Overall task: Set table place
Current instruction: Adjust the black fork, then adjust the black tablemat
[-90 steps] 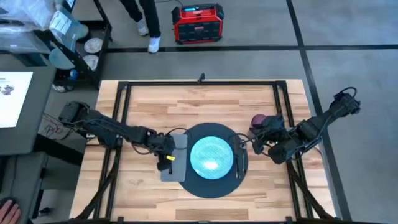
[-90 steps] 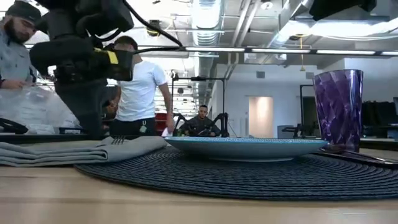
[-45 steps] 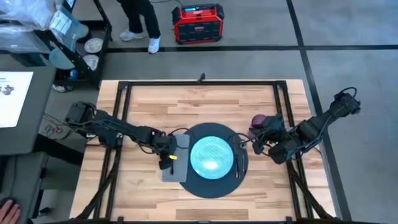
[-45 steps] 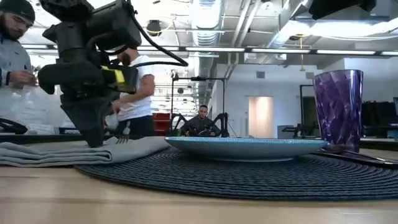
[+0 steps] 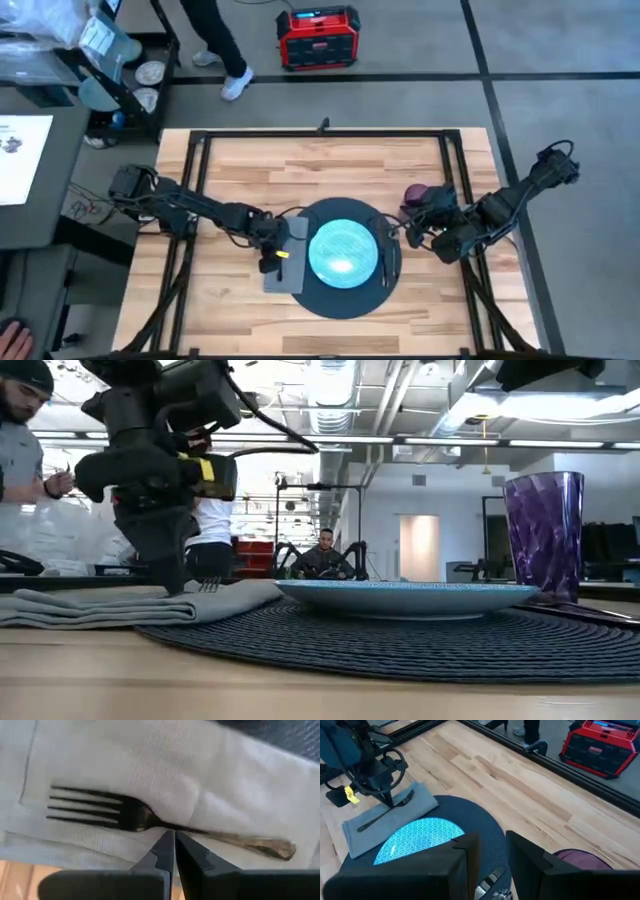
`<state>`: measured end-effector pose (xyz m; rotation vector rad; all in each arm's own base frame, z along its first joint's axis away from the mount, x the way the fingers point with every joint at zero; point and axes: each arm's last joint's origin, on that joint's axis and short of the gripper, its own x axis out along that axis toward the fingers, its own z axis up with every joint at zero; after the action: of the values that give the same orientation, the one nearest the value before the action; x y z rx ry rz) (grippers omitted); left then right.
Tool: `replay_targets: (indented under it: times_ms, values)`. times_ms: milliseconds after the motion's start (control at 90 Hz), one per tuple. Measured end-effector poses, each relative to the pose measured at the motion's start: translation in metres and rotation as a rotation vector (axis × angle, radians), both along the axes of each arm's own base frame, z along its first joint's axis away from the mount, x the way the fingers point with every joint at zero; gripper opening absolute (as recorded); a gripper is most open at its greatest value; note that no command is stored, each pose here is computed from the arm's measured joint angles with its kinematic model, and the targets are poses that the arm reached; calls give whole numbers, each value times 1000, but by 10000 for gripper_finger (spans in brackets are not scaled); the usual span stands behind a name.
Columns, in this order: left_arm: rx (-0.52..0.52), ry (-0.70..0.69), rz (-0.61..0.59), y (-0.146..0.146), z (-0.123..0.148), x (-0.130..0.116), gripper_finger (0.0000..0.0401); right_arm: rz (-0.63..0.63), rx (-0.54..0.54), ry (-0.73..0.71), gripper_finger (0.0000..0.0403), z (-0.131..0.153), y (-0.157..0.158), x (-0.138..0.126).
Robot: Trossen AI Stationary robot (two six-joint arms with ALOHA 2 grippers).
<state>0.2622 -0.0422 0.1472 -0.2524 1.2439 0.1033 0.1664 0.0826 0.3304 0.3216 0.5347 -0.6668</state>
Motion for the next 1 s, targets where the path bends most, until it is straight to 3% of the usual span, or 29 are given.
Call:
replay_targets:
  times_ms: [400,1000]
  values:
    - [-31,-89,-13,-2,4,8,0,1,1,1,82,0,0,0]
    - [-74,-45,-6,-24,2,1,0,1,2,2,82,0,0,0]
